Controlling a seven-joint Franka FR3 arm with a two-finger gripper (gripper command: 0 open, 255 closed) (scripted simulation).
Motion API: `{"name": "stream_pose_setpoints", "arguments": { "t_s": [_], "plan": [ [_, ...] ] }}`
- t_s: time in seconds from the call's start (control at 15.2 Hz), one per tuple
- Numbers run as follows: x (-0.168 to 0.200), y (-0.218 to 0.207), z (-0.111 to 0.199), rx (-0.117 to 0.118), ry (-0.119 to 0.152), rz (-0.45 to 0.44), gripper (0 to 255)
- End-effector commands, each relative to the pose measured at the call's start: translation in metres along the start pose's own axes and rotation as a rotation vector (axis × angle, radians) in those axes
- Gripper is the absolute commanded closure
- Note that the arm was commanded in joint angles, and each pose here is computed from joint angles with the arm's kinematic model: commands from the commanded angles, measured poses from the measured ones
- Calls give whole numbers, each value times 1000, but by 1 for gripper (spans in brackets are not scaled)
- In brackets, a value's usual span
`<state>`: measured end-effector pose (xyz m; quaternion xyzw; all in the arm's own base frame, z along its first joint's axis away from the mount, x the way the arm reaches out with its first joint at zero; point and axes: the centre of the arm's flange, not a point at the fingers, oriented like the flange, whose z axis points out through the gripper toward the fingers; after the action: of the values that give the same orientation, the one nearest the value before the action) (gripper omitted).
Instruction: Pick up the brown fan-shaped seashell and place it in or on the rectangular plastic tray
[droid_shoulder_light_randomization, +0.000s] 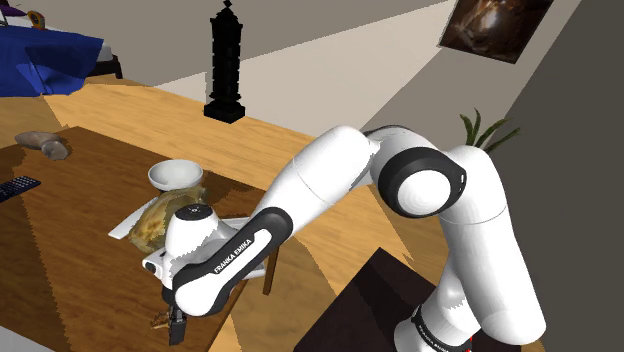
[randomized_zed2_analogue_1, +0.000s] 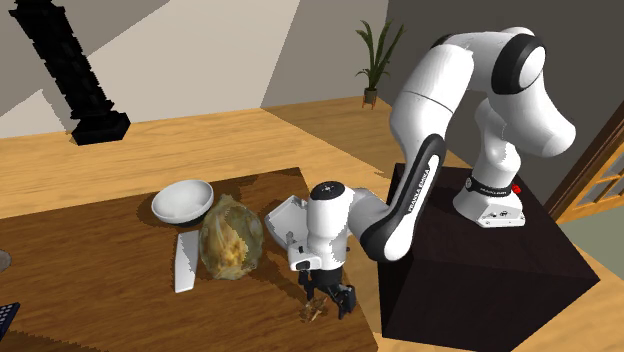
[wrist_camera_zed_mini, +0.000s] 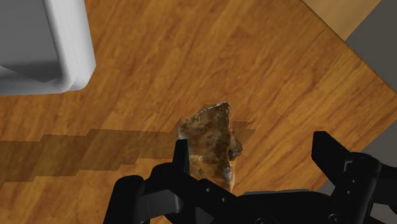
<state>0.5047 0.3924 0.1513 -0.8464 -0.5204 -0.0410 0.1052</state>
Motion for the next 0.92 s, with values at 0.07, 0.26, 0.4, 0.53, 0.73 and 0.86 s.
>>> {"name": "stream_pose_setpoints", "arguments": {
  "t_s": [0.07, 0.26, 0.4, 0.53, 0.73, 0.86],
  "plan": [
    [0, 0, 0, 0, 0, 0, 0],
    [0, 0, 0, 0, 0, 0, 255],
    [-1, -1, 0, 0, 0, 0, 255],
    [-2, 0, 1, 0, 0, 0, 255],
    [0, 2, -1, -5, 9, -1, 255],
    [14, -5, -11, -45, -24, -28, 0]
  ]
}}
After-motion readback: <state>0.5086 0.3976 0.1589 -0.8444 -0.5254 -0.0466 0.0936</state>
